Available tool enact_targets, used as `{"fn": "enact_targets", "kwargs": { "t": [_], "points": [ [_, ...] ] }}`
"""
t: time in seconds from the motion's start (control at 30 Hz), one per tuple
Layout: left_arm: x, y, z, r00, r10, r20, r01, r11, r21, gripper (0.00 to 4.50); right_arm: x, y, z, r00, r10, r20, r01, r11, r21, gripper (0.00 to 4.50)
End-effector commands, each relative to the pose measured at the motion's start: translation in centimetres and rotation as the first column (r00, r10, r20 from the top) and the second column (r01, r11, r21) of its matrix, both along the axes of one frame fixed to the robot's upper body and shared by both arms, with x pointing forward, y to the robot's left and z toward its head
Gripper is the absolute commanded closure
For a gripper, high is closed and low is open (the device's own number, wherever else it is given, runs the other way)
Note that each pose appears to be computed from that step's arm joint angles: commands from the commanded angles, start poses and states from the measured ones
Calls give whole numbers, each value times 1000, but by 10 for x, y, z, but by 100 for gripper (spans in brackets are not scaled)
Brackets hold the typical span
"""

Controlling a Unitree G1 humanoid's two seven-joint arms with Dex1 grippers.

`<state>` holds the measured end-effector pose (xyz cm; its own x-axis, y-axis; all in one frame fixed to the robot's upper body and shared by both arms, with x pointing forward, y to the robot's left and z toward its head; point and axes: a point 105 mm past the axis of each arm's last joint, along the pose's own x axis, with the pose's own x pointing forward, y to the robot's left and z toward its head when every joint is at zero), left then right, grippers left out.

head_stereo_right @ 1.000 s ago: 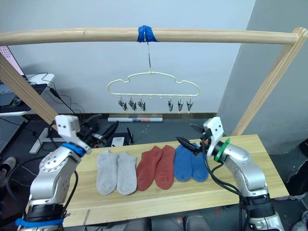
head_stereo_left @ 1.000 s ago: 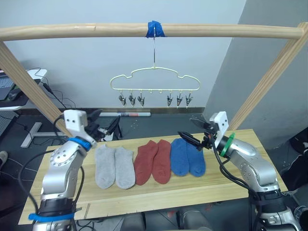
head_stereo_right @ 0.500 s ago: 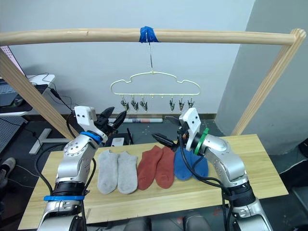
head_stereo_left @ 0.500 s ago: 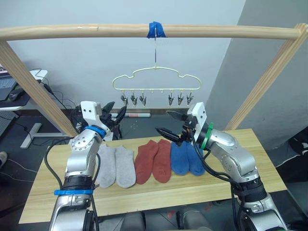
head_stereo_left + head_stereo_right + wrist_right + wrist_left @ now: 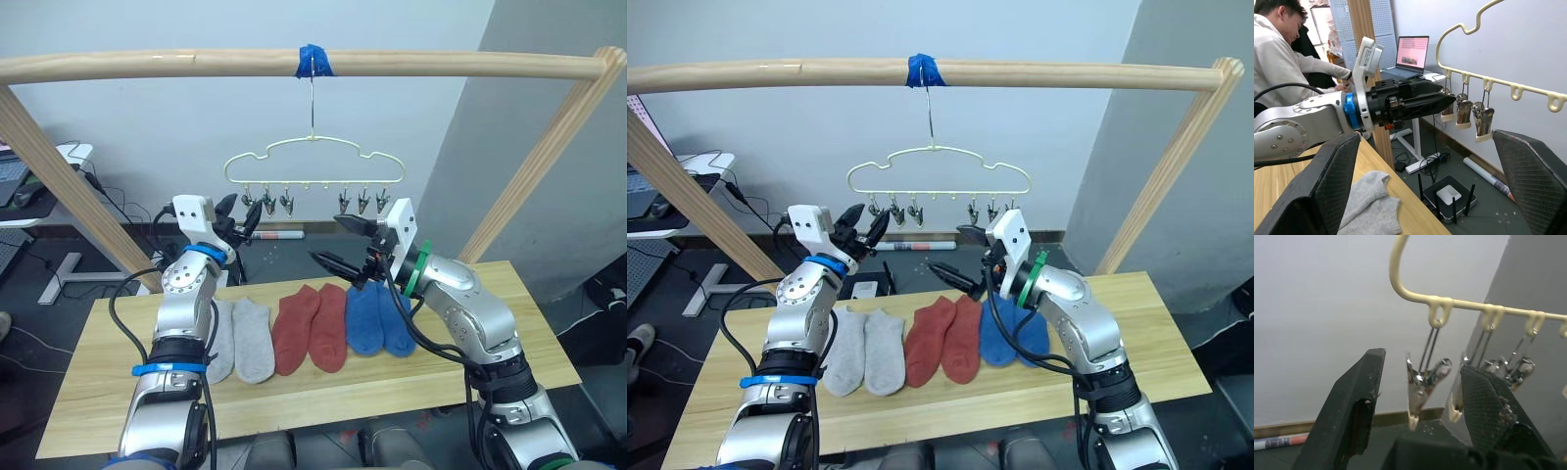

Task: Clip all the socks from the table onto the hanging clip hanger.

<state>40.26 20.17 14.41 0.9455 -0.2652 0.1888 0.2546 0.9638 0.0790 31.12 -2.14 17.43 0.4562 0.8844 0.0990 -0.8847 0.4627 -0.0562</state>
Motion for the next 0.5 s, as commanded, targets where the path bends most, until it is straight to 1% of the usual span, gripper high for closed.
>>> {"fn": "enact_targets", "kwargs": {
  "t": [0.03, 0.5],
  "points": [
    [3, 2, 18, 998, 11, 66, -11, 1000, 4, 177, -7, 4, 18, 997, 31, 73, -32, 999, 19, 0],
    [8, 3, 23, 996, 22, 89, -23, 1000, 19, 177, -6, 0, 17, 997, 16, 78, -17, 1000, 7, 0]
  ]
}}
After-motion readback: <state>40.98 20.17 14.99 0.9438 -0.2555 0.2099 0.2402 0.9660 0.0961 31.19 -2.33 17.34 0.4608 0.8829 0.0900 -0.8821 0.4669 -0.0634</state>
